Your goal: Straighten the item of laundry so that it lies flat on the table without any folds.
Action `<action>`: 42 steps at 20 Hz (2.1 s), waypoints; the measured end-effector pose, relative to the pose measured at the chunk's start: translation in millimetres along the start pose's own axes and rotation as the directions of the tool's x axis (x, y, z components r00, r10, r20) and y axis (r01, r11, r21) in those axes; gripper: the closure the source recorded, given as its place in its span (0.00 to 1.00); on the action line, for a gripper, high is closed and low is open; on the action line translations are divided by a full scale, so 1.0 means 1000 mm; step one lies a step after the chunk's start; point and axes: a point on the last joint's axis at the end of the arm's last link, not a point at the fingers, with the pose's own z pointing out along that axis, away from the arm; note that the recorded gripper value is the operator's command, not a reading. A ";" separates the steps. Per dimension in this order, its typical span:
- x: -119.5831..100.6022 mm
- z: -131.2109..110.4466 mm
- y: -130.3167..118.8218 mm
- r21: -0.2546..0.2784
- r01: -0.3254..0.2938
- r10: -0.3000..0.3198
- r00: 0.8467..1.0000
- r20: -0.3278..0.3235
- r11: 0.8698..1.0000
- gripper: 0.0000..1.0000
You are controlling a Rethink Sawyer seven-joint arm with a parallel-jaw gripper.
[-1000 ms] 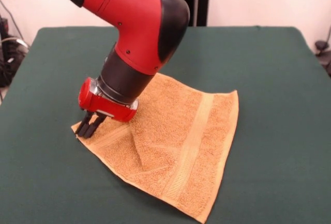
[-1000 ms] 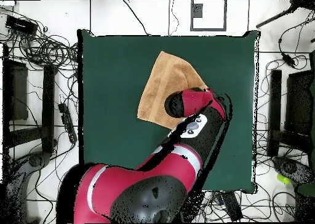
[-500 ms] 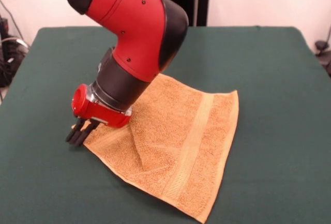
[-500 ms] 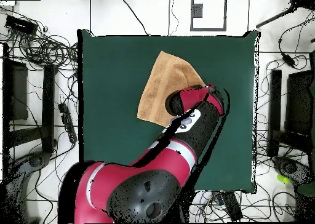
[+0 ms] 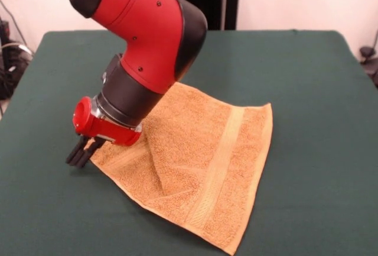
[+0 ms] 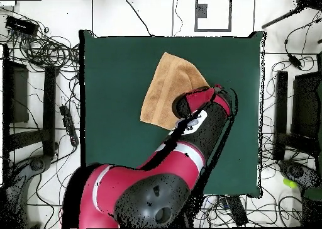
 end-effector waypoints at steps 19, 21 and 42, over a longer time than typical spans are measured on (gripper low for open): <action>-0.017 -0.096 -0.051 -0.199 -0.275 0.253 0.959 -0.128 0.941 1.00; -0.017 -0.094 -0.047 -0.237 -0.304 0.277 0.951 -0.138 0.923 1.00; -0.018 -0.074 0.011 -0.426 -0.376 0.319 0.926 -0.200 0.823 1.00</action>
